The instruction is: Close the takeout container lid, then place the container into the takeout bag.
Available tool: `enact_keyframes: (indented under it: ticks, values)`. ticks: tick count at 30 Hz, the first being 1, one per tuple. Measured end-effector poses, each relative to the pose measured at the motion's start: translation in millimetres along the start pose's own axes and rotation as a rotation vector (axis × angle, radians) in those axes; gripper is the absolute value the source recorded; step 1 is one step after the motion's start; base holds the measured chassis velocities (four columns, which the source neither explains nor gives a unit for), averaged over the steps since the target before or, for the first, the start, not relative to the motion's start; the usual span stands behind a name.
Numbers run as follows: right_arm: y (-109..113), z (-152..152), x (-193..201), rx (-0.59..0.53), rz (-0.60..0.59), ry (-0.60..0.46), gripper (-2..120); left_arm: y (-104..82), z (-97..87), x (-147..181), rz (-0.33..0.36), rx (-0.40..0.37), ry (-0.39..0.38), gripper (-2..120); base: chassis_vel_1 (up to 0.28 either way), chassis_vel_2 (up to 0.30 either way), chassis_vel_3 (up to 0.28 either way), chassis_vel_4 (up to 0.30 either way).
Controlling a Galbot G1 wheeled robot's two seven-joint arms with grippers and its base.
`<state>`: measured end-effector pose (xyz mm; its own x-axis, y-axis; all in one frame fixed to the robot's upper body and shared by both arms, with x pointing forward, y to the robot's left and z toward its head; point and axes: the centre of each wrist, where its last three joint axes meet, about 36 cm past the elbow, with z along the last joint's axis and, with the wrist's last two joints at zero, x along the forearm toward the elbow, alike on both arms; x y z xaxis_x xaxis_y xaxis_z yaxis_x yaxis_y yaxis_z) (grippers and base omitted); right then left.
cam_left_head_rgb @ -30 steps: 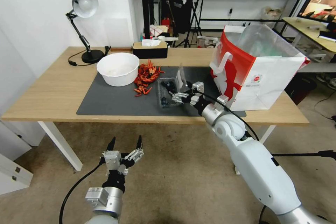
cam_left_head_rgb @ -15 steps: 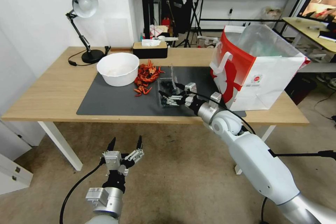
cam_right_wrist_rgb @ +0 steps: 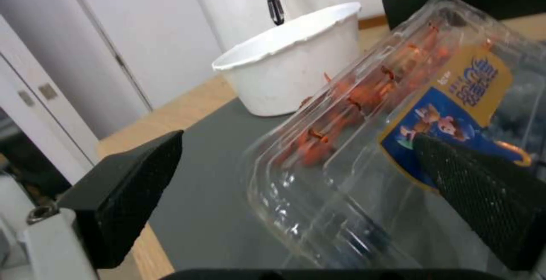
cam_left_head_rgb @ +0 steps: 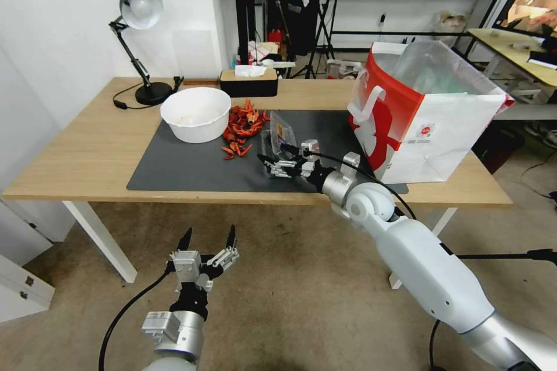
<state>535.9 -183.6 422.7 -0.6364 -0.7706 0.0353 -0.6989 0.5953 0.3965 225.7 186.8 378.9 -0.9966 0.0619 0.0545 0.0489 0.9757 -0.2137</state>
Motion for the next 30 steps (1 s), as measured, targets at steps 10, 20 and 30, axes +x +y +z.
enact_keyframes:
  ticks: [10,20,30]
  values:
    - [2,-2,-5,-0.146,0.019,-0.01,100,-0.4,0.9,2,0.0,0.001,-0.001,100,0.0,0.0,0.0,0.0]
    - [6,-2,-8,-0.275,0.048,-0.021,98,-0.9,2.3,3,0.002,0.002,-0.003,100,0.0,0.0,0.0,0.0]
    - [10,1,-12,-0.309,0.078,-0.018,73,-0.7,2.9,4,0.004,0.001,-0.003,100,0.0,0.0,0.0,0.0]
